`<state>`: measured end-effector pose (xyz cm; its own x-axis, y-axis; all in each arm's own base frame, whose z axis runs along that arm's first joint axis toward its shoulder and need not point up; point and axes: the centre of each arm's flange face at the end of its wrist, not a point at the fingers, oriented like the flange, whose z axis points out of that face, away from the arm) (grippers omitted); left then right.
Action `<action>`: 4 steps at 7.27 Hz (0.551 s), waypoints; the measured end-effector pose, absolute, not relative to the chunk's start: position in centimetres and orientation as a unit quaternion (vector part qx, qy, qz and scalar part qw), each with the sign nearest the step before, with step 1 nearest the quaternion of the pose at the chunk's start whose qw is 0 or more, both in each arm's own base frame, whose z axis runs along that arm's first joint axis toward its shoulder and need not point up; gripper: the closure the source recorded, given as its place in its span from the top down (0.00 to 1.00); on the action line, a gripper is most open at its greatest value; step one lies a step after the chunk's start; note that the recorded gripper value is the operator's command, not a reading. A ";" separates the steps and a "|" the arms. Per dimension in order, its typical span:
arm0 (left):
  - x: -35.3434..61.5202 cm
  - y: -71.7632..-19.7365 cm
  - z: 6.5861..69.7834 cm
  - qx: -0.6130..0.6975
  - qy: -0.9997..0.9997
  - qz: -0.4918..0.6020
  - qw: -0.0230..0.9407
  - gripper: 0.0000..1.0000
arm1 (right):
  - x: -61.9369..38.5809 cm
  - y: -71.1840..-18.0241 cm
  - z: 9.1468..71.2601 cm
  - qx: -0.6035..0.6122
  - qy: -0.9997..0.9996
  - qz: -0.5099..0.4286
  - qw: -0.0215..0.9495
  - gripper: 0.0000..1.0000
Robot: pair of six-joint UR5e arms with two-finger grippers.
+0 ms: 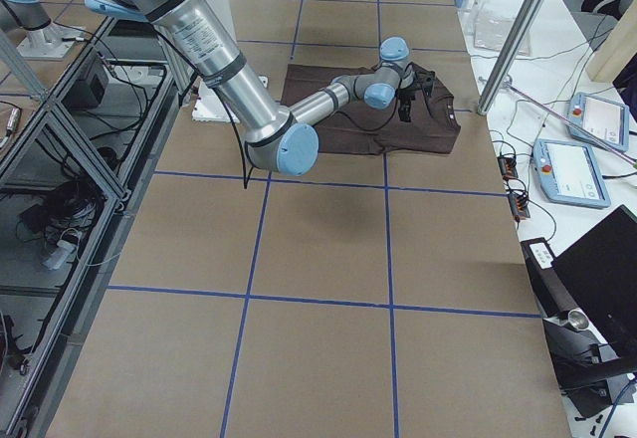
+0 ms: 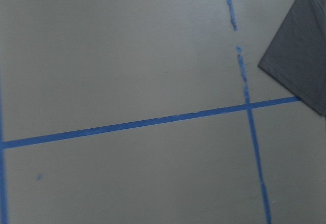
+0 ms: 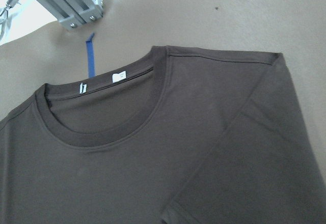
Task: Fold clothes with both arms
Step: 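Release the sleeve and raise the right gripper while the left arm approaches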
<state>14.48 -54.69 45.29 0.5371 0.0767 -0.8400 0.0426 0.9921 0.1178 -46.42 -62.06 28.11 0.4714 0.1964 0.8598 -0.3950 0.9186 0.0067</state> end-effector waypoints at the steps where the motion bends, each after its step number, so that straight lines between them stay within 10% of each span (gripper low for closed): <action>1: 20.6 -55.9 42.8 0.055 0.465 -0.011 0.883 0.97 | -44.3 -61.0 29.9 0.085 -0.492 0.164 0.851 1.00; 4: 32.5 -61.3 39.9 0.046 0.442 -0.058 0.894 0.89 | -39.8 -57.5 33.4 0.066 -0.501 0.150 0.850 1.00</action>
<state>32.49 -61.33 39.95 0.6018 -0.0628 -0.7961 0.1440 0.9891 0.0308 -39.81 -57.53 33.39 0.4523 0.1896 0.8714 -0.3215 0.9461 -0.0390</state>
